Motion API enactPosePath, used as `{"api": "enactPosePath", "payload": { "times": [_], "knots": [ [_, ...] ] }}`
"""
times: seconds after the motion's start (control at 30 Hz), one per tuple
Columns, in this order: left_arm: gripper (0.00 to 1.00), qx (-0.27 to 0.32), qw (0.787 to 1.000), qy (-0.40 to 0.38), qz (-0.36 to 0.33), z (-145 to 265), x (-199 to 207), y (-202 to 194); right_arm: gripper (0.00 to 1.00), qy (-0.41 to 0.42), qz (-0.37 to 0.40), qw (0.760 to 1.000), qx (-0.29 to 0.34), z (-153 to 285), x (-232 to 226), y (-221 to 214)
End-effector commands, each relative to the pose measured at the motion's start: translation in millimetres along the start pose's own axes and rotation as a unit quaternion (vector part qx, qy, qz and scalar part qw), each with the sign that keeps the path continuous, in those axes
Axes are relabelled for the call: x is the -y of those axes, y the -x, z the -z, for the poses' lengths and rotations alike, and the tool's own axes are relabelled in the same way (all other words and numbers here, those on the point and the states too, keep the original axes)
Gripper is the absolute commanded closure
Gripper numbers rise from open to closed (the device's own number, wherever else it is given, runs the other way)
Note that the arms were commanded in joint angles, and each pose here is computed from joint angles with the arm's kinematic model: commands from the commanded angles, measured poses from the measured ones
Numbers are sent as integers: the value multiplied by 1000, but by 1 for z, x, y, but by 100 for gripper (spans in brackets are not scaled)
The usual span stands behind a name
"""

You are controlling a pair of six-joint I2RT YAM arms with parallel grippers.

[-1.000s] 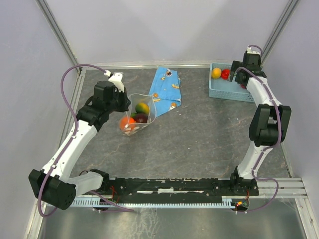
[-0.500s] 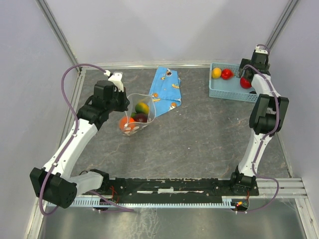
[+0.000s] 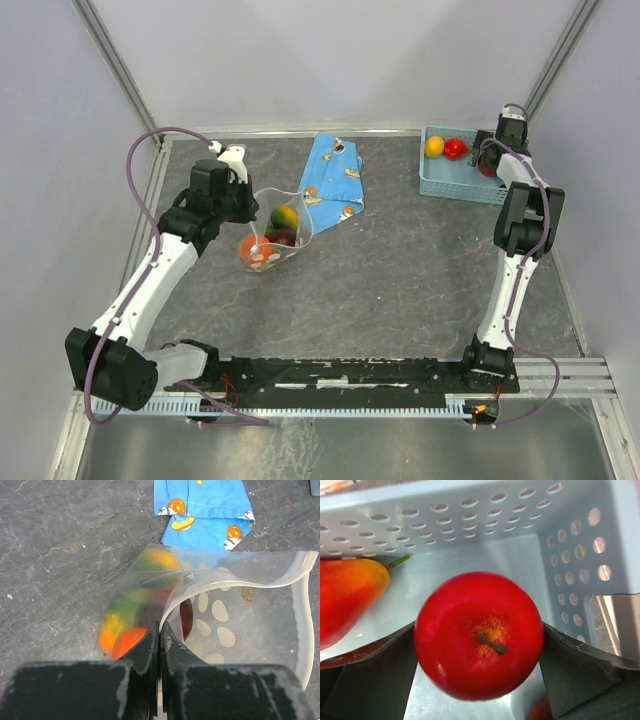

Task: Place the food in the zip-top bag and seal the zipper
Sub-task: Pick up the fake fruit from the bin.

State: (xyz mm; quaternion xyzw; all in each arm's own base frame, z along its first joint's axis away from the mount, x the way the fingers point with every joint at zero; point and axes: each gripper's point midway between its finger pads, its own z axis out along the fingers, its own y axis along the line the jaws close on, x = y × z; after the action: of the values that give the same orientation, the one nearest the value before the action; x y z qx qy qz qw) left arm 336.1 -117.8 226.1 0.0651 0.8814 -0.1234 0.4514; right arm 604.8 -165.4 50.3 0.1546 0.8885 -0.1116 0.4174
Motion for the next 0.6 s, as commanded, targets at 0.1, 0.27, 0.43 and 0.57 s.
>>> {"api": "enactPosePath", "payload": {
  "times": [0.1,0.27,0.43,0.57],
  "knots": [
    [97,19,1000,-7,-11,-4,-1,9,10,21,-7,998,51,-1,-6,31],
    [97,22,1000,-9,-9,-3,0,11,25,37,4,997,62,8,-9,36],
    [97,25,1000,-10,-8,-1,0,12,31,51,4,996,78,25,-11,47],
    [97,29,999,-15,-7,0,2,13,33,61,4,994,91,42,-12,55]
  ]
}}
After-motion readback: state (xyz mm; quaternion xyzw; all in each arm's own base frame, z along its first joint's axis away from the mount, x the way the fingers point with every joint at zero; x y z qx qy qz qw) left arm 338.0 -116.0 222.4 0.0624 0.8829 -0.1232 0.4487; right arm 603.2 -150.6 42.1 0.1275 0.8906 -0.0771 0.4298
